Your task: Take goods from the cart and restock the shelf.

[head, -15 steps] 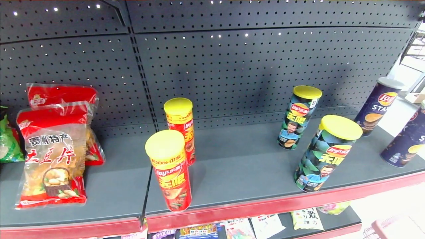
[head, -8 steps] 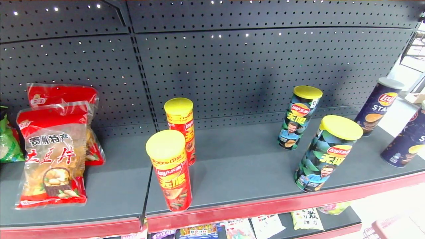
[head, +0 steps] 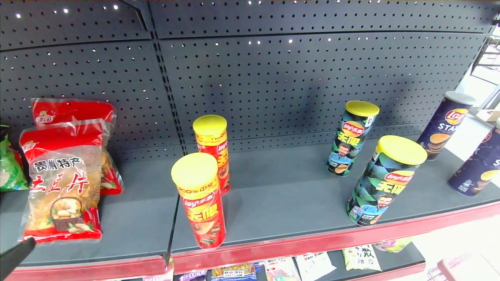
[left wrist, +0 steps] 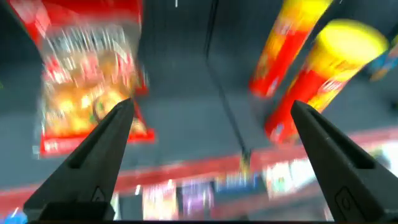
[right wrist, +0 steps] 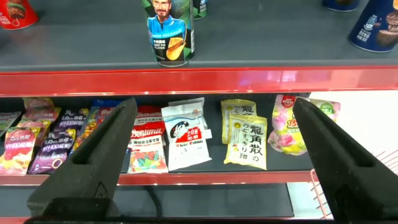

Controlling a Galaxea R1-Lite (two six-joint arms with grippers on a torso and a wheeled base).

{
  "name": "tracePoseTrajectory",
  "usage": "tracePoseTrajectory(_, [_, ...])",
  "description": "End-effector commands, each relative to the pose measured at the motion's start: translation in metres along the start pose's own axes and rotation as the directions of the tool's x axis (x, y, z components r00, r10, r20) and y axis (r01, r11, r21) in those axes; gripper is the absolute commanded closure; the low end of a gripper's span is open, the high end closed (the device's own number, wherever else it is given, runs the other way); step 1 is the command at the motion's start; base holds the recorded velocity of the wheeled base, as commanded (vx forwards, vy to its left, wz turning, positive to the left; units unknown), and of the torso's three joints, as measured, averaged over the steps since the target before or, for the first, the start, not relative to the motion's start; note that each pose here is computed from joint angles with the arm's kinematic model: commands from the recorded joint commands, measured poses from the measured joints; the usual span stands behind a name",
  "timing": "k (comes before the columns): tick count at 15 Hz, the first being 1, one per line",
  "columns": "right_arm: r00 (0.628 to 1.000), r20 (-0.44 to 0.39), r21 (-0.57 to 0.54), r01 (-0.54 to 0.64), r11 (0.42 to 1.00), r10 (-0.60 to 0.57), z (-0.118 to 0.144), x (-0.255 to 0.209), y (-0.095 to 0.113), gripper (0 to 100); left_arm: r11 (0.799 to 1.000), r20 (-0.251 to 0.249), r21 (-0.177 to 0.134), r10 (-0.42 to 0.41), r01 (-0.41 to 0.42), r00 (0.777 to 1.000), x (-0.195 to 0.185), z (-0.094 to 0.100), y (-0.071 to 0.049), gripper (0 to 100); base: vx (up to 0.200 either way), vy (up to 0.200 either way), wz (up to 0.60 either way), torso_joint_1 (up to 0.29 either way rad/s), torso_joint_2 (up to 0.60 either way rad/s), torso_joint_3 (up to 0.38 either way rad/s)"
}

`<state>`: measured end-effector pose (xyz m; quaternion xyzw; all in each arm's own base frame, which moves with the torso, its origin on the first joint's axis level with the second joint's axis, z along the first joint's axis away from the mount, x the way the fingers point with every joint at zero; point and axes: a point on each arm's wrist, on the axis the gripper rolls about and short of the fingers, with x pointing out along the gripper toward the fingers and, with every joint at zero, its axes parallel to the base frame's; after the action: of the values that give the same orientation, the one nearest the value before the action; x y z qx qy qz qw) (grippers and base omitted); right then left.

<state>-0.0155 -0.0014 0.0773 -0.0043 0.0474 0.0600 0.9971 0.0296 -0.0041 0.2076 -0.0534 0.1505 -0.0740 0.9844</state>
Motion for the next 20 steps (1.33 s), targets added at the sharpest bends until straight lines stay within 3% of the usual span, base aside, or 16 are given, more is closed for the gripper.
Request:
tracePoseTrajectory(1, [1.000,-0.002,0.000,-0.001,1.000,0.001,0.000,0.000,0.000,0,0.998,-0.259,0.010,-0.065,0.070,0.964,0.052,0.012,-0.004,0,0.000,0.000,0.00,0.000,0.00,0.000])
tracePoseTrajectory(2, [1.000,-0.002,0.000,-0.001,1.000,0.001,0.000,0.000,0.000,0,0.998,-0.259,0.010,-0.065,0.070,0.964,0.052,0.012,-0.004,0,0.000,0.000,0.00,0.000,0.00,0.000])
tracePoseTrajectory(3, [1.000,-0.002,0.000,-0.001,1.000,0.001,0.000,0.000,0.000,0,0.993,-0.371,0.021,-0.103,0.120,0.923,0.078,0.010,-0.010,0,0.000,0.000,0.00,0.000,0.00,0.000])
tracePoseTrajectory(6, [1.000,-0.002,0.000,-0.001,1.000,0.001,0.000,0.000,0.000,0,0.992,-0.475,0.028,-0.094,0.121,0.875,0.102,0.002,-0.014,0,0.000,0.000,0.00,0.000,0.00,0.000])
tracePoseTrajectory(8, [1.000,-0.002,0.000,-0.001,1.000,0.001,0.000,0.000,0.000,0,0.995,-0.557,0.036,-0.059,0.094,0.829,0.128,-0.003,-0.015,0,0.000,0.000,0.00,0.000,0.00,0.000])
tracePoseTrajectory(10, [1.000,-0.002,0.000,-0.001,1.000,0.001,0.000,0.000,0.000,0,0.994,-0.578,0.060,-0.042,0.094,0.815,0.146,-0.004,-0.022,0,0.000,0.000,0.00,0.000,0.00,0.000])
tracePoseTrajectory(13, [1.000,-0.002,0.000,-0.001,1.000,0.001,0.000,0.000,0.000,0,0.994,-0.607,0.064,-0.036,0.094,0.794,0.169,-0.008,-0.025,0,0.000,0.000,0.00,0.000,0.00,0.000])
tracePoseTrajectory(20, [1.000,-0.002,0.000,-0.001,1.000,0.001,0.000,0.000,0.000,0,0.990,-0.621,0.086,-0.036,0.113,0.783,0.208,-0.021,-0.037,0,0.000,0.000,0.00,0.000,0.00,0.000])
